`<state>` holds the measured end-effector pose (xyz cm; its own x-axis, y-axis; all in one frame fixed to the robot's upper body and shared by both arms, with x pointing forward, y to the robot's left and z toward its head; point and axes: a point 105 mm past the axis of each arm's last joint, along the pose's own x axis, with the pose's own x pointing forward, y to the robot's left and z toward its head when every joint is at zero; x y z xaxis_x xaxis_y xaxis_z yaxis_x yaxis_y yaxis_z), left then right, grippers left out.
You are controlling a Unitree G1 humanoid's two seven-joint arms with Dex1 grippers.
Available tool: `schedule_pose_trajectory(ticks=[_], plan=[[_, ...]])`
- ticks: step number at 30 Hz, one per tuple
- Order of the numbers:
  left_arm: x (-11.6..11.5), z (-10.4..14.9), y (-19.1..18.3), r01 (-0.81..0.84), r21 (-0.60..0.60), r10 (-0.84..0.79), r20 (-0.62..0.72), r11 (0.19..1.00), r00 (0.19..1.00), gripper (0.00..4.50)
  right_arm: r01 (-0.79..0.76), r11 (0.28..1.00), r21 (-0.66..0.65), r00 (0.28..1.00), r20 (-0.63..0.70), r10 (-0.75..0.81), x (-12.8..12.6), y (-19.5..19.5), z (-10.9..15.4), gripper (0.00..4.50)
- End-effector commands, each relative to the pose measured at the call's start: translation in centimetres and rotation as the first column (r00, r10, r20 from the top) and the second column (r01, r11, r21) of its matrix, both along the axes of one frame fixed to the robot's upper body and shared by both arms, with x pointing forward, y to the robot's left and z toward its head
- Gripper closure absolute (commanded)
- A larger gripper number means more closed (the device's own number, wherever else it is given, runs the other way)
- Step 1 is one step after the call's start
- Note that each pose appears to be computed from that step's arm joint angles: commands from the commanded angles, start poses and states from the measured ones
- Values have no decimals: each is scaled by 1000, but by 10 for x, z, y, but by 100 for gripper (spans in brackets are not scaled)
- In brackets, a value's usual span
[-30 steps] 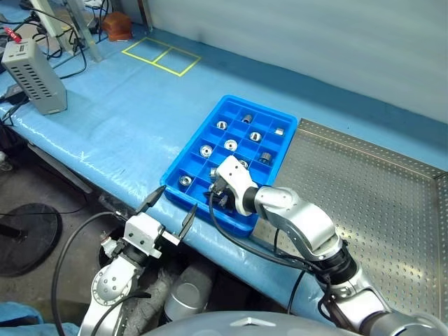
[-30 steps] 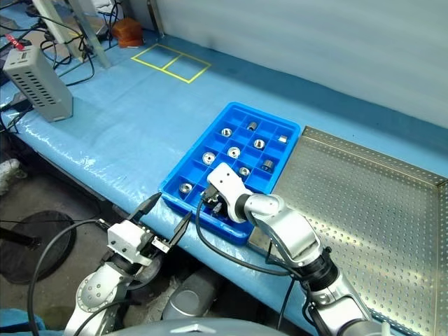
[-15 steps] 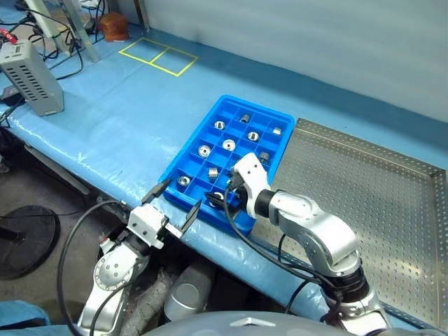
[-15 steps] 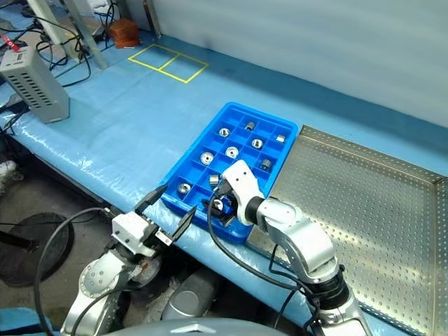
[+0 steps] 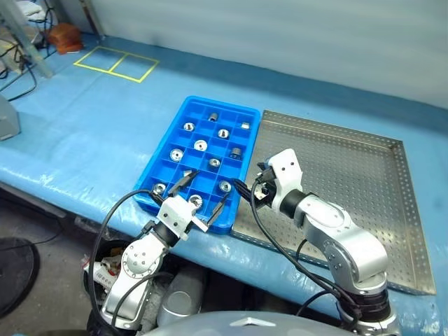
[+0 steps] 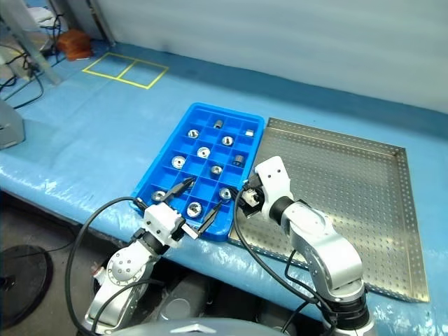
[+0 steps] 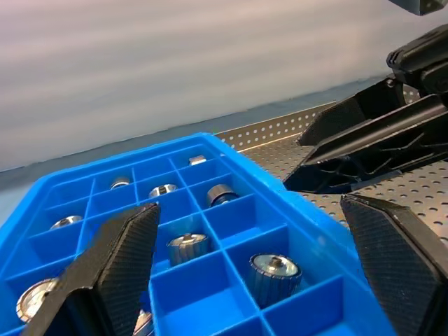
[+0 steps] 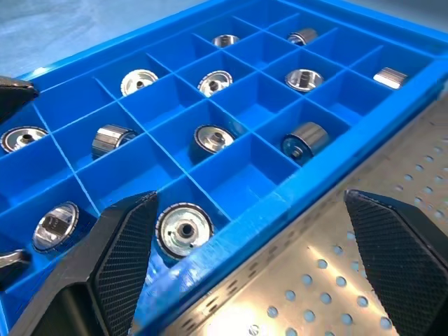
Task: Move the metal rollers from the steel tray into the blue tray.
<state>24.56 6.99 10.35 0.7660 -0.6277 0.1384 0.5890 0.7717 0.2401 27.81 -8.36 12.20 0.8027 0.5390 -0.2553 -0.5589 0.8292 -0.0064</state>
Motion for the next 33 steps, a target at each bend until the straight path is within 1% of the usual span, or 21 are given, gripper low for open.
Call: schedule_pose_trajectory(ticks=[1, 7, 13, 20, 26, 33], plan=[[1, 27, -11, 25, -25, -24, 63, 999, 998, 0, -22, 1000, 20, 998, 57, 20, -5, 6, 14, 2], [3, 43, -15, 27, -26, -26, 61, 999, 998, 0, -25, 1000, 15, 999, 44, 25, -6, 6, 10, 2], [3, 46, -9, 21, -24, -20, 52, 999, 998, 0, -29, 999, 14, 999, 40, 28, -6, 6, 10, 2], [6, 41, -1, 18, -23, -17, 39, 1000, 999, 0, -32, 999, 17, 999, 34, 31, -7, 8, 8, 2], [9, 35, -1, 15, -21, -15, 31, 1000, 999, 0, -32, 999, 17, 999, 28, 31, -7, 7, 7, 2], [10, 22, 11, 3, -10, -3, 28, 1000, 1000, 0, -34, 999, 15, 999, 20, 34, -7, 8, 5, 2]])
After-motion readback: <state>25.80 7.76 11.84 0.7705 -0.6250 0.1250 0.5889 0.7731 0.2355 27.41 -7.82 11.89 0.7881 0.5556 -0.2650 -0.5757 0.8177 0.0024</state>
